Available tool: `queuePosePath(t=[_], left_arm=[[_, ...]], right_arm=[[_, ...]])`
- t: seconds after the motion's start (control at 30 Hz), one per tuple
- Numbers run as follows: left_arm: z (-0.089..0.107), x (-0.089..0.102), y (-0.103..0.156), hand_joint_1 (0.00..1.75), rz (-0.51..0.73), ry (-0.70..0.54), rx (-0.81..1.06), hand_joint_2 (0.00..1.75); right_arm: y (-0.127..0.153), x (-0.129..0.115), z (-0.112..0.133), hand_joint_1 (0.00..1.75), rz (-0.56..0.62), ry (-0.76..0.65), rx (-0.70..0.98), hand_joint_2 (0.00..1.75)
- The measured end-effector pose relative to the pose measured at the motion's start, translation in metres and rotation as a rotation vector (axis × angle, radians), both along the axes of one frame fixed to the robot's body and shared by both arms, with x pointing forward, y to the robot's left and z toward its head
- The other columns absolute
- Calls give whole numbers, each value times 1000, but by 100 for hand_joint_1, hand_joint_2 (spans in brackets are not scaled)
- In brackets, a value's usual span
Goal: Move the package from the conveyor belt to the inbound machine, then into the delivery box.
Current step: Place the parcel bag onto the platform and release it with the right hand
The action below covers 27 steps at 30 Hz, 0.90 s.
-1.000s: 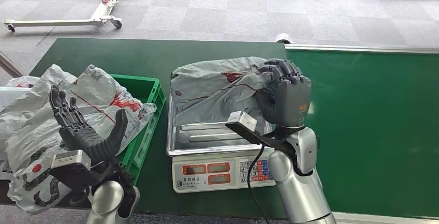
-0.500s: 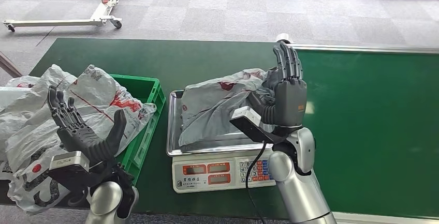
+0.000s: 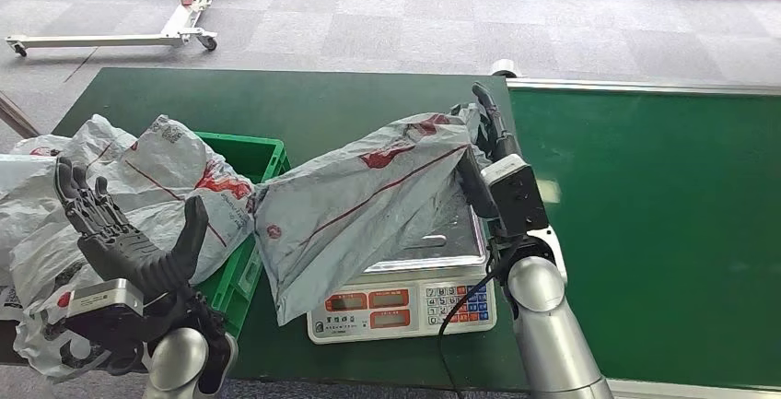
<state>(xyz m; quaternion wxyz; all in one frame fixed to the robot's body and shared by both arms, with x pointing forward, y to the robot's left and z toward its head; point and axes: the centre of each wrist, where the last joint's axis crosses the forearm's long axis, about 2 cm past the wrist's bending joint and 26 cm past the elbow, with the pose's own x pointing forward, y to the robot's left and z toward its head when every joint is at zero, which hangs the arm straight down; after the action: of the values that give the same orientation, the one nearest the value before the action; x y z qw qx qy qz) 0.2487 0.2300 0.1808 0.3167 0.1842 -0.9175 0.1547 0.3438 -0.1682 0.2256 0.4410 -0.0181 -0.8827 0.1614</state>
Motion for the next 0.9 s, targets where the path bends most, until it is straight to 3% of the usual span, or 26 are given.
queuePosePath(t=[0.07, 0.23, 0.3, 0.47, 0.57, 0.9], left_arm=[[0, -1, 1, 0, 6, 0, 2, 175], [0, -4, 2, 0, 21, -2, 5, 175], [1, -6, 2, 0, 27, -5, 5, 175], [0, -11, 3, 0, 37, -4, 6, 175], [-1, -14, 4, 0, 35, 1, 8, 175], [-1, -14, 4, 0, 33, 1, 11, 175]], right_arm=[[-2, 3, 2, 0, 47, 14, 66, 0], [-5, 9, 3, 0, -55, -16, 26, 0], [-5, 10, 5, 0, -140, -25, -67, 0], [4, 15, 5, 0, -427, 7, -545, 0], [8, 16, -2, 0, -545, 22, -721, 0], [10, 17, -10, 0, -598, 36, -844, 0]])
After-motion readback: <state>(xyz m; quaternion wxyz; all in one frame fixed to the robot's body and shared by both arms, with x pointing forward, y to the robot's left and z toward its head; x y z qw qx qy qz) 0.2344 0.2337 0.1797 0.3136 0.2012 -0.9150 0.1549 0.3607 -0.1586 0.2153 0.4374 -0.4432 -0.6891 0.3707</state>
